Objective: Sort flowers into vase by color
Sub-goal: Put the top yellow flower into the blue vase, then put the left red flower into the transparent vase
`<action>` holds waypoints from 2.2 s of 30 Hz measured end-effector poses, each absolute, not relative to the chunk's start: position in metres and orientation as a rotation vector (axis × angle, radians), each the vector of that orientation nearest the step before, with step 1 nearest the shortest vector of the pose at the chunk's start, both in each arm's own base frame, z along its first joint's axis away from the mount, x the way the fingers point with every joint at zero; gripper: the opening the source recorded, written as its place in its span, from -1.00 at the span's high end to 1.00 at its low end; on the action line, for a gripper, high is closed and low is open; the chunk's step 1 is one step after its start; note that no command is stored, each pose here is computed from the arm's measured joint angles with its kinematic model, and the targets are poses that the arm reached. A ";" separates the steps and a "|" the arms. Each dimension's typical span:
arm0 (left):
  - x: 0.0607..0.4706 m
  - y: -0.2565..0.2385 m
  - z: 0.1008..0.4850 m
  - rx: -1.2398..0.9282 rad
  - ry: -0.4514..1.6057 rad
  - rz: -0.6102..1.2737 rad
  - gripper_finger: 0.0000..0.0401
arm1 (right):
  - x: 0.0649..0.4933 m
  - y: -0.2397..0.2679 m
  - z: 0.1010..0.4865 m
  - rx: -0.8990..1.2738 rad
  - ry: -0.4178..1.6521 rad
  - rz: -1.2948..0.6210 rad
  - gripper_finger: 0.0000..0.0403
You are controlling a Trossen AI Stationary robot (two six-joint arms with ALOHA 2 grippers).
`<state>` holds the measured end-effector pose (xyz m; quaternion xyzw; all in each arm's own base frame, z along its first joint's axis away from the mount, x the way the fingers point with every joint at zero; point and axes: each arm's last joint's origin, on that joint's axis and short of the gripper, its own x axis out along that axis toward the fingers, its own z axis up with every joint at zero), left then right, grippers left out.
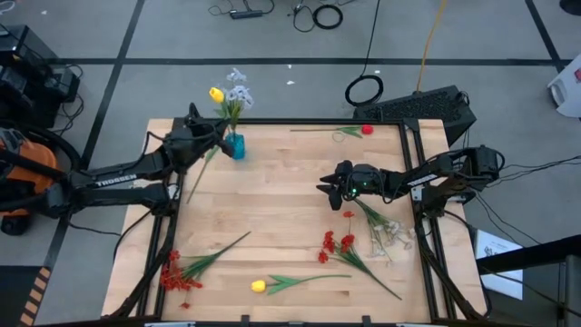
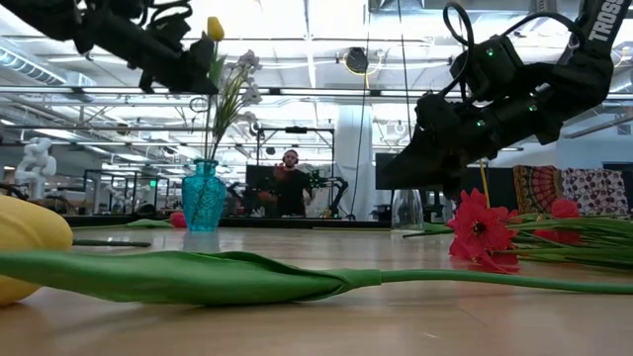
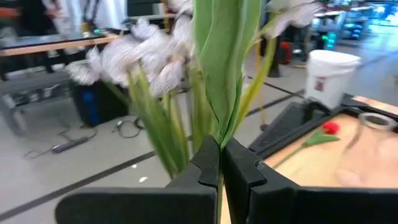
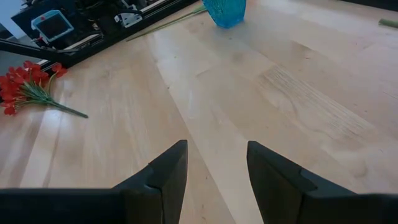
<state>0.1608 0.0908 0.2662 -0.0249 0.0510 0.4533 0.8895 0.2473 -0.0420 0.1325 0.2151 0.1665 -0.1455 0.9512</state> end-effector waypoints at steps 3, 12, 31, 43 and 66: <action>0.159 0.092 0.254 -0.075 0.085 0.958 0.97 | 0.247 -0.042 0.132 0.438 0.339 -0.296 0.22; 0.153 0.095 0.233 -0.179 0.117 0.998 0.88 | 0.247 -0.042 0.132 0.439 0.340 -0.296 0.22; 0.150 0.091 0.242 -0.192 0.412 0.957 0.14 | 0.247 -0.042 0.132 0.439 0.347 -0.298 0.22; 0.127 0.080 0.248 -0.217 0.581 1.002 0.14 | 0.245 -0.042 0.128 0.440 0.387 -0.334 0.22; 0.103 0.061 0.236 -0.446 0.774 0.848 0.14 | 0.245 -0.042 0.128 0.440 0.386 -0.332 0.22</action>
